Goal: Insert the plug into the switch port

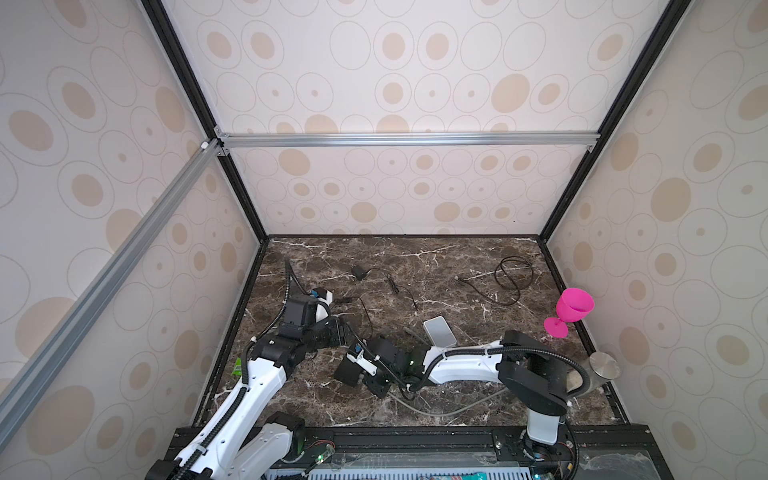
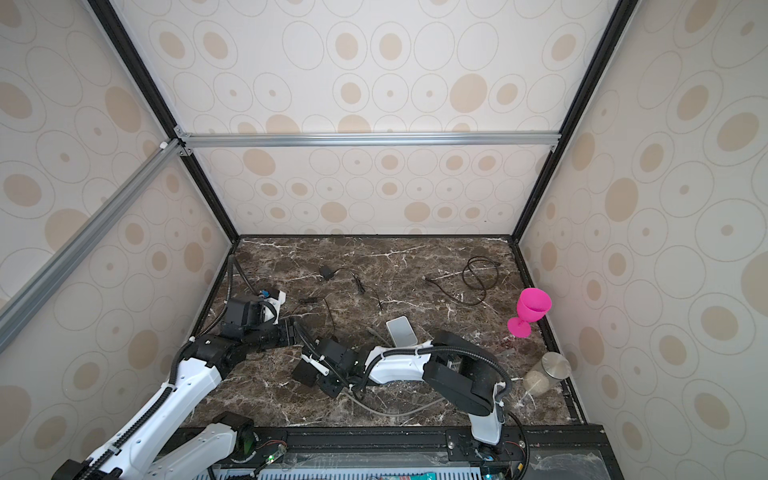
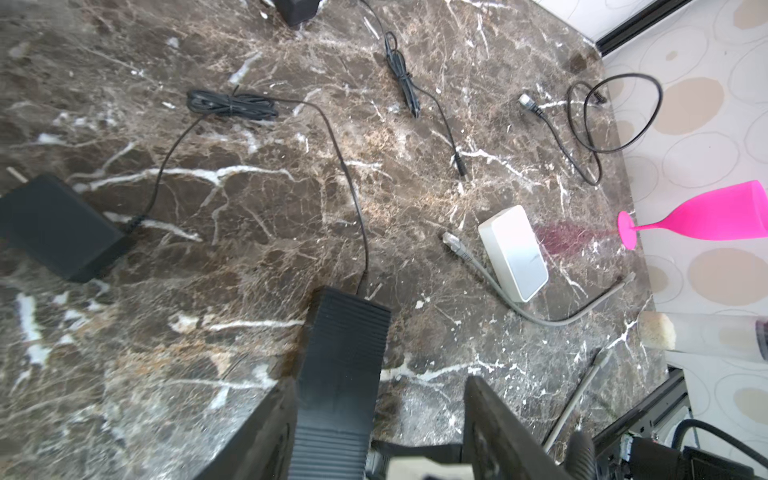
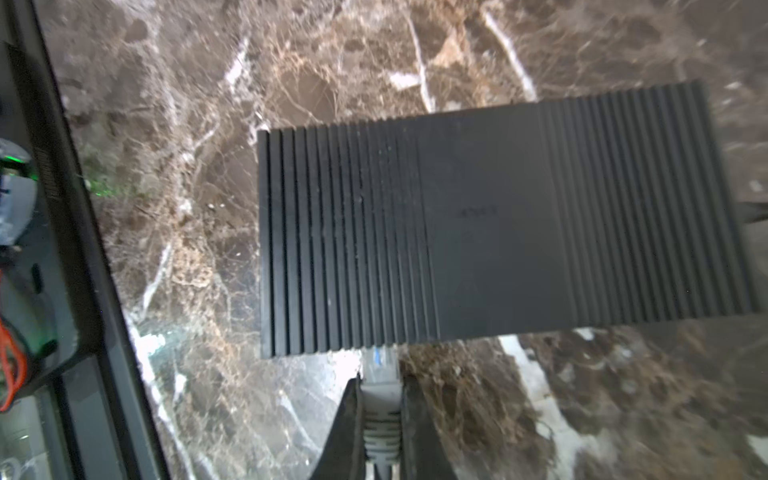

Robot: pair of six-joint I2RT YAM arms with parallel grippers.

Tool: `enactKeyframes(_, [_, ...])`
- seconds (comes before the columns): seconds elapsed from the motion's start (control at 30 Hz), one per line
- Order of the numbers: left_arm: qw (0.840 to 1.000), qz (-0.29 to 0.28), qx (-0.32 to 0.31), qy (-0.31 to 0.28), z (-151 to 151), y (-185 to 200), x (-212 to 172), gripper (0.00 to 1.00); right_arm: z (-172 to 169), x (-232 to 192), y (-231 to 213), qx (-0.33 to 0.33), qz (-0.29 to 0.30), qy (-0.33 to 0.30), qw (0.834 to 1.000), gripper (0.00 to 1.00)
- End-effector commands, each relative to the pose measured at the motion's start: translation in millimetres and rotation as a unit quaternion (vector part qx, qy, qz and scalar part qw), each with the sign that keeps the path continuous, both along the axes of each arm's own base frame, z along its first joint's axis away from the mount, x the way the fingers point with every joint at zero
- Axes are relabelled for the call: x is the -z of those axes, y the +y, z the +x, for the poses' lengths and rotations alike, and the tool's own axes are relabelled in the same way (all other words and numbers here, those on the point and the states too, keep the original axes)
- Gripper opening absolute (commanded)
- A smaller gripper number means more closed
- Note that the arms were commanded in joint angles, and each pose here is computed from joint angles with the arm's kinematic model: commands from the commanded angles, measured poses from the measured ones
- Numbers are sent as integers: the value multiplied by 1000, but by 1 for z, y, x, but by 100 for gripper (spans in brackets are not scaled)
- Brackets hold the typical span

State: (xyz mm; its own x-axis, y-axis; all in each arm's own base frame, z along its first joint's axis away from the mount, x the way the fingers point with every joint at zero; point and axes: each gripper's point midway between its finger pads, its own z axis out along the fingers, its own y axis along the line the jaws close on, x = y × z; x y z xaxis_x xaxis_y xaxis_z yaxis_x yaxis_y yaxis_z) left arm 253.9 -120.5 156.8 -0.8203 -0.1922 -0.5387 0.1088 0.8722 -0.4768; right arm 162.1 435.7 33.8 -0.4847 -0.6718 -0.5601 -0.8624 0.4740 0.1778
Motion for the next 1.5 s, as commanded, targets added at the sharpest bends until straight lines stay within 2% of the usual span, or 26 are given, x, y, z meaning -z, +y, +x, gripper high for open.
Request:
enactKeyframes(0.0, [1000, 18, 2, -1, -6, 8, -2, 64, -2, 7, 5, 6, -15, 20, 1000, 7])
enactKeyframes(0.2, [1000, 17, -10, -18, -5, 13, -9, 65, -1, 19, 3, 21, -39, 23, 999, 8])
enactKeyframes(0.33, [1000, 15, -4, -16, -6, 11, -9, 65, 7, 20, -5, 49, -64, 14, 997, 13])
enactKeyframes(0.6, [1000, 10, 3, -25, -5, 9, -12, 65, 4, 15, -15, 63, -109, 33, 991, 14])
enactKeyframes(0.93, [1000, 5, 12, -26, -5, 7, -12, 65, -15, 1, -29, 6, -171, 69, 983, 29])
enactKeyframes(1.03, [1000, 3, 13, -25, -4, 6, -12, 65, -14, -9, -35, 4, -170, 70, 983, 26])
enactKeyframes(1.1, [1000, 2, 14, -25, -5, 6, -12, 65, -6, -20, -45, 16, -155, 65, 986, 22])
enactKeyframes(1.2, [1000, -1, 17, -24, -5, 5, -11, 65, 17, -38, -69, 59, -127, 63, 988, 22])
enactKeyframes(1.3, [999, -9, 34, -11, -5, -2, -4, 66, 47, -51, -101, 116, -97, 87, 985, 27])
enactKeyframes(1.4, [998, -19, 55, 2, -6, -10, 2, 81, 75, -60, -130, 157, -71, 98, 980, 37])
enactKeyframes(1.47, [998, -24, 66, 4, -6, -13, 3, 84, 89, -61, -143, 162, -75, 99, 979, 37])
